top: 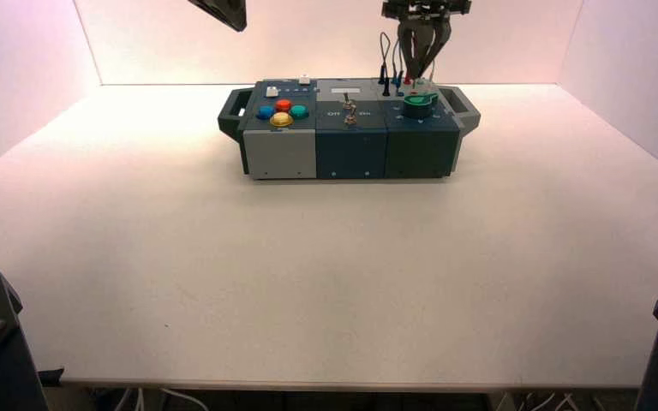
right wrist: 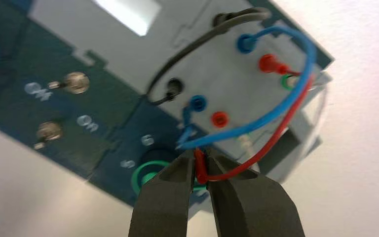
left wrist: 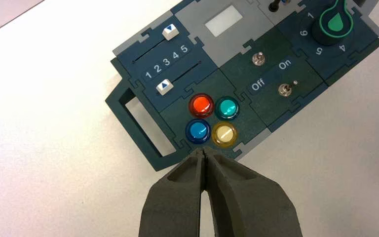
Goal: Pull the red wire.
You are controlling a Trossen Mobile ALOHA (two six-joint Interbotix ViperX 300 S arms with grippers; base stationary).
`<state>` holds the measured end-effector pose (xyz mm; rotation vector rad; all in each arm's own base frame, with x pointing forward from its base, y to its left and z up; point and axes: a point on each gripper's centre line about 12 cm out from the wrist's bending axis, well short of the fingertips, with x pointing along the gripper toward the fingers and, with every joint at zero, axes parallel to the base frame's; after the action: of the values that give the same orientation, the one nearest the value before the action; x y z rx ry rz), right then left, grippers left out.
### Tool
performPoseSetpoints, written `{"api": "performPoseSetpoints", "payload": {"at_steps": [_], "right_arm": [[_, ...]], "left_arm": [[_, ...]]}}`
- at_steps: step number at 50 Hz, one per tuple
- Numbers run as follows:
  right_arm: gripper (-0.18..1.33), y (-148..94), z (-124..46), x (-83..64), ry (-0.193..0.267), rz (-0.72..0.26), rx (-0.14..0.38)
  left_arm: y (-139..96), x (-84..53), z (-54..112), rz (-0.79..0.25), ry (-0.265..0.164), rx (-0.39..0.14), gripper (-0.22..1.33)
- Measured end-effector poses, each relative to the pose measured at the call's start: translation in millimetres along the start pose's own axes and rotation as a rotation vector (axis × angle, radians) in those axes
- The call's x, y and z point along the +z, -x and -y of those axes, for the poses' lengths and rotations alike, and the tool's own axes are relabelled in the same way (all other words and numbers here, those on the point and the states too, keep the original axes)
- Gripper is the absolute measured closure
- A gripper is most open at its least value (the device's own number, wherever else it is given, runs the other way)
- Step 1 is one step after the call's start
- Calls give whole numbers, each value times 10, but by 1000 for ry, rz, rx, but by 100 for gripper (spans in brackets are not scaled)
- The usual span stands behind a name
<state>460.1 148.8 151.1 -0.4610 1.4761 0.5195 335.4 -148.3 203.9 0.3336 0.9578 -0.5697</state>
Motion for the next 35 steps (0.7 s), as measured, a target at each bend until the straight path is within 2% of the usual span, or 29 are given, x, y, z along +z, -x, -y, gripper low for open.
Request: {"api": "performPoseSetpoints", "payload": {"at_steps": [3,8,26,35], "right_arm": [[87,36,-18,-33,0,-6,7],[27,56,-24,-92,-5,-23,13],[26,67,-78,-256,-19,-27,12],[26,182,-104,-341,-39,58,-22]], "left_arm": [[11,2,1,2,0,0,128],[33,10,-4,7,-1,2,128],[44,11,-8,9,1,3,128],[44,16,-10,13,1,5,128]]}}
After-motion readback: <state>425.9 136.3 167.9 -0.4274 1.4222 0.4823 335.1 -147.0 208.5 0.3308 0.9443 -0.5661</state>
